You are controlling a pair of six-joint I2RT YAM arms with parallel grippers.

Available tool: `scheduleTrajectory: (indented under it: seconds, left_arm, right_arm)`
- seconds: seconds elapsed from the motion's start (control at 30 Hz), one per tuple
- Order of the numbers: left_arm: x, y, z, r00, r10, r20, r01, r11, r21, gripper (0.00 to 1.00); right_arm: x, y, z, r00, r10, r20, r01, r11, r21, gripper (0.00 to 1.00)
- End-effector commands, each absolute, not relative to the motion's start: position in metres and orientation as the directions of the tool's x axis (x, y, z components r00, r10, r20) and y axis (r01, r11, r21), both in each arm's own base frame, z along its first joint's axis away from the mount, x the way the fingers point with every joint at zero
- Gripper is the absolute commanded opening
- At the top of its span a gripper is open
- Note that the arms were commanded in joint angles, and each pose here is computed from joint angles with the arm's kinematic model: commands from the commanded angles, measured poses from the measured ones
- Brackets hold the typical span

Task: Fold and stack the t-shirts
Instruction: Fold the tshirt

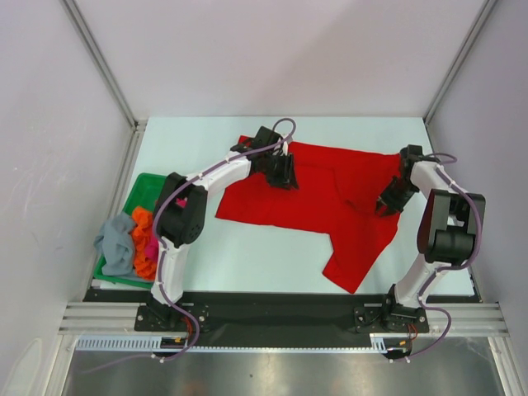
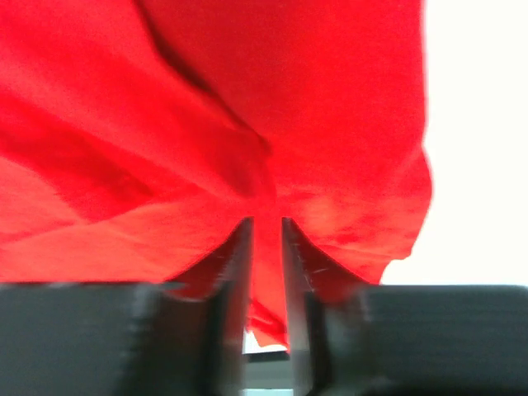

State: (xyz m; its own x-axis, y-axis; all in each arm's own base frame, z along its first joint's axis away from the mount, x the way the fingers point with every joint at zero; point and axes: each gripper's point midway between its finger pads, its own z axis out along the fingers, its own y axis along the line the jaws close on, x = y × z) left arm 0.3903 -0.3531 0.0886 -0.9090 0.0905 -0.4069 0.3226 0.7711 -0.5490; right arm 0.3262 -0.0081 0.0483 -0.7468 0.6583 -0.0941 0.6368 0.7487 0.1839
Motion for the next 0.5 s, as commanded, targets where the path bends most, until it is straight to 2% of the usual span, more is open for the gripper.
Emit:
scheduleTrajectory:
  seconds: [0.0,0.1,0.2,0.3,0.37,0.4,0.47]
  left_arm:
    - [0.393,-0.350,0.111,-0.880,0.111,-0.462,0.378,0.753,-0.538,0.41]
    - [0.392,-0.348,0.114,-0.877,0.108,-0.467,0.378,0.755,-0.536,0.41]
    - [0.391,-0.346,0.119,-0.876,0.098,-0.472,0.376,0.753,-0.540,0.41]
    - [0.390,-0.343,0.123,-0.874,0.094,-0.477,0.376,0.752,-0.541,0.41]
    - [0.390,-0.340,0.128,-0.872,0.085,-0.483,0.374,0.752,-0.543,0.41]
    - [0.388,-0.338,0.125,-0.875,0.086,-0.477,0.371,0.753,-0.544,0.41]
    - [0.386,-0.334,0.128,-0.875,0.073,-0.478,0.363,0.752,-0.551,0.41]
  right_arm:
    - [0.334,-0.012,0.074,-0.790,0.577,-0.209,0.563,0.817,0.126,0.39]
    - [0.353,0.005,0.110,-0.840,0.410,-0.356,0.425,0.904,0.040,0.55]
    - [0.367,0.023,0.133,-0.847,0.312,-0.431,0.349,0.937,-0.007,0.57]
    - [0.387,0.055,0.137,-0.852,0.215,-0.477,0.238,0.971,0.013,0.52]
    - [0.396,0.068,0.123,-0.880,0.156,-0.449,0.181,0.983,-0.013,0.46]
    - [0.404,0.079,0.126,-0.878,0.130,-0.460,0.156,0.988,-0.018,0.40]
    - [0.409,0.088,0.107,-0.903,0.075,-0.422,0.107,0.993,-0.052,0.33]
